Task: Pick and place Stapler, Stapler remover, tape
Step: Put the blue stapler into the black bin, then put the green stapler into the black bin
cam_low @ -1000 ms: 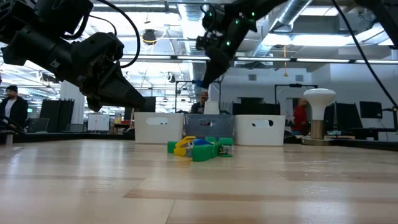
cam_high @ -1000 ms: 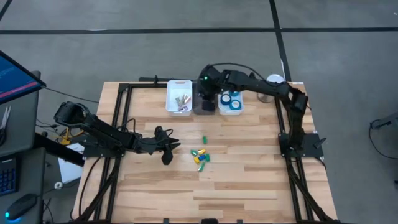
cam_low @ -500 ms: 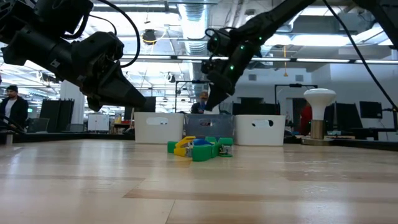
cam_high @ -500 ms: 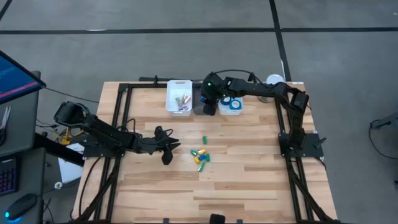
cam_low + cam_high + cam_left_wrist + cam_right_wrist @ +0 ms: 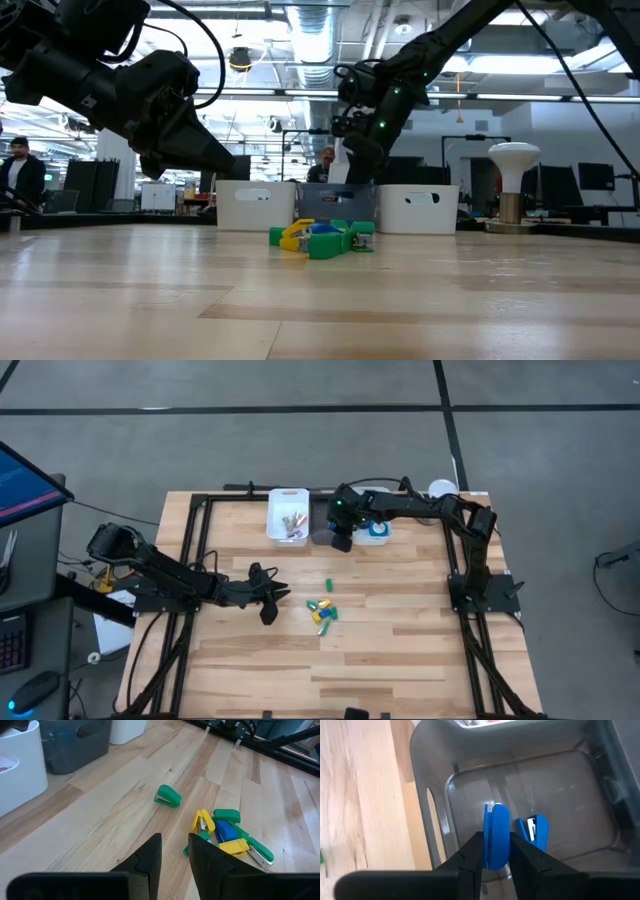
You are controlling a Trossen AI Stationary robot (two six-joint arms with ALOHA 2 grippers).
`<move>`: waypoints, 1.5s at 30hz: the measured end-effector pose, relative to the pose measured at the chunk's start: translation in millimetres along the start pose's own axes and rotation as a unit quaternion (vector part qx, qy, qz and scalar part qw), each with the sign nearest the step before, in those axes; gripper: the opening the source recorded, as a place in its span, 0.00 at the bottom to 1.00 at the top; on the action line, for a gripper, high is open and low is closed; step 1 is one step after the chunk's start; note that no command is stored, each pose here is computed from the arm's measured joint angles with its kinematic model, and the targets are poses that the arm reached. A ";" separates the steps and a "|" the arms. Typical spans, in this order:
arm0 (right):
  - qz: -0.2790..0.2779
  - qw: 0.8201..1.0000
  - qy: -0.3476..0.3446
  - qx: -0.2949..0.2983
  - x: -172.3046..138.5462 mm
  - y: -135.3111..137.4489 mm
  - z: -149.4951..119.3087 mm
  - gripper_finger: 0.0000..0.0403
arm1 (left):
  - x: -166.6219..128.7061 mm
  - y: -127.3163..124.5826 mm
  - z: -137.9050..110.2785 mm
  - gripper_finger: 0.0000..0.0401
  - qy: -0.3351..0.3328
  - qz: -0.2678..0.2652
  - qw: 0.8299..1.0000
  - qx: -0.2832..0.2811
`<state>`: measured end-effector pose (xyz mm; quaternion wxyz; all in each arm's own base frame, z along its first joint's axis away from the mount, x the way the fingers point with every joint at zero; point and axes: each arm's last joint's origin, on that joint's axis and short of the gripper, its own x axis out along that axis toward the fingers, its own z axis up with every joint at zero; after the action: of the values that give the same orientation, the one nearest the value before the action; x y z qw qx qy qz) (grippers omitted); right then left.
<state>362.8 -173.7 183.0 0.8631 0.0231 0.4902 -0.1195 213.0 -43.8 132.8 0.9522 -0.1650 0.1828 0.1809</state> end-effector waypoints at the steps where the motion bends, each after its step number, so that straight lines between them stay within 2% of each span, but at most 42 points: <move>1: 0.001 1.000 -0.001 -0.002 0.0 1.3 0.5 0.17 | 0.0 0.0 0.0 0.22 0.000 0.000 1.000 0.000; 19: 0.003 1.000 0.000 -0.004 0.2 4.8 1.1 0.40 | 0.0 0.0 0.0 0.22 0.000 0.000 1.000 0.000; 29: 0.002 1.000 -0.003 -0.005 0.2 7.0 2.2 0.39 | 0.0 0.1 0.0 0.22 0.000 0.000 1.000 0.000; 33: 0.002 0.999 -0.003 -0.036 -1.5 15.5 4.2 0.35 | 0.0 0.1 0.0 0.22 0.000 0.000 1.000 0.000; 36: -0.029 0.998 -0.010 -0.058 -10.2 23.9 9.3 0.34 | 0.0 0.0 -0.1 0.22 0.000 0.000 1.000 0.000; 41: -0.090 0.992 -0.034 -0.078 -42.1 41.0 19.7 0.33 | -0.3 -0.5 -0.4 0.22 0.001 -0.001 1.000 0.001; 45: -0.089 0.990 -0.078 -0.081 -75.4 67.4 26.0 0.34 | -3.7 -6.0 -3.9 0.22 0.008 -0.018 1.000 0.012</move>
<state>363.1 -98.6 255.6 0.8836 -0.0997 0.4295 -0.1575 211.1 -51.7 132.4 0.9557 -0.1581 0.1897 0.1599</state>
